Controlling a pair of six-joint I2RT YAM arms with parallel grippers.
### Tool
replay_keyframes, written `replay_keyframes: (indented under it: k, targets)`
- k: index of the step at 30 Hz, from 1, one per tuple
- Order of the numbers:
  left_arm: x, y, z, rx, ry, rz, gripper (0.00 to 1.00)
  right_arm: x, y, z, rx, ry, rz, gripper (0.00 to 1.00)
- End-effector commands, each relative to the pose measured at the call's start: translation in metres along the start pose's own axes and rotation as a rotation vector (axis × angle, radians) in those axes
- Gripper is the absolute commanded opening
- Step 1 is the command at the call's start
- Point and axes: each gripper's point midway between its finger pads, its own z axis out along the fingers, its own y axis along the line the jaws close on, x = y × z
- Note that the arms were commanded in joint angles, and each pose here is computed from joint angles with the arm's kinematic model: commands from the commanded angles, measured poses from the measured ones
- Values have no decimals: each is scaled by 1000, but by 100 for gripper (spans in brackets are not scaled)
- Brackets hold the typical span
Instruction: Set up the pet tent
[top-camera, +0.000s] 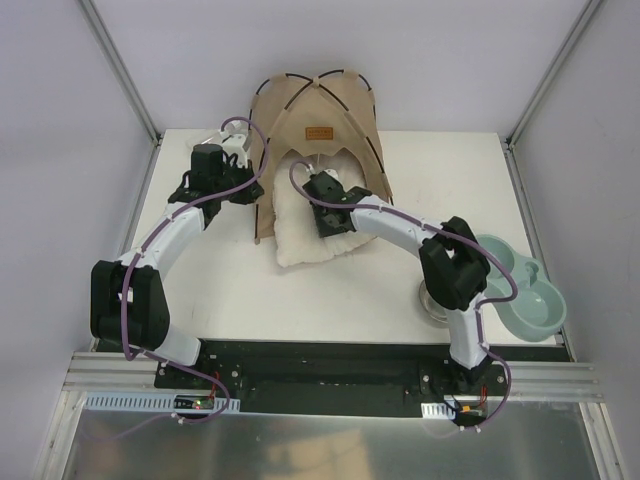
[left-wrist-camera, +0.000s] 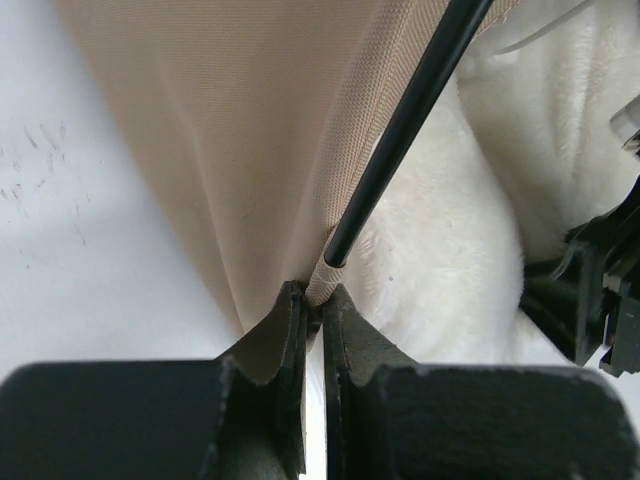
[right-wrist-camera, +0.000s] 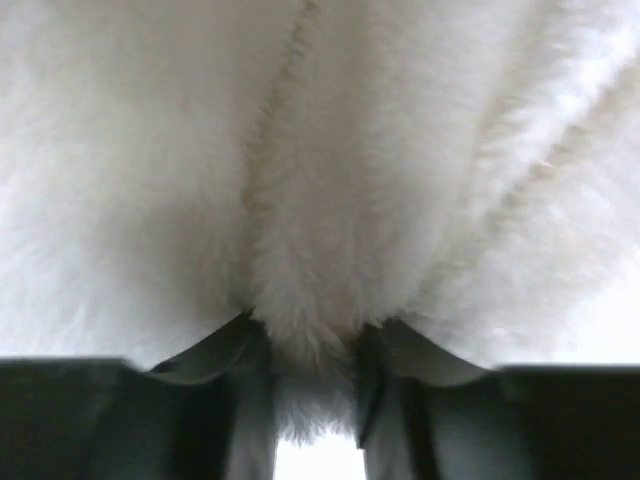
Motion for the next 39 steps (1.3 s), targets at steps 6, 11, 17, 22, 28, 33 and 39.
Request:
replay_keyframes:
  k: [6, 11, 17, 22, 28, 33, 39]
  targets:
    - [-3, -11, -3, 19, 11, -56, 0, -34, -10, -15, 23, -182, 117, 0]
    - [-2, -14, -4, 35, 19, -52, 0, -108, -23, -80, -59, -415, 361, 0]
    - [-2, -23, -8, 74, 26, -66, 0, -166, -32, -96, -11, -601, 417, 0]
    - [-5, -36, -17, 128, 21, -68, 0, -191, -28, -71, -5, -757, 383, 0]
    - [-7, -43, -25, 151, 22, -63, 0, -187, -21, -20, 24, -802, 159, 0]
    - [-15, -47, -32, 157, 9, -67, 0, -163, -49, 18, -6, -721, 161, 0]
    - [-28, -62, -38, 219, -4, -94, 0, -147, -37, 36, -68, -618, 195, 9]
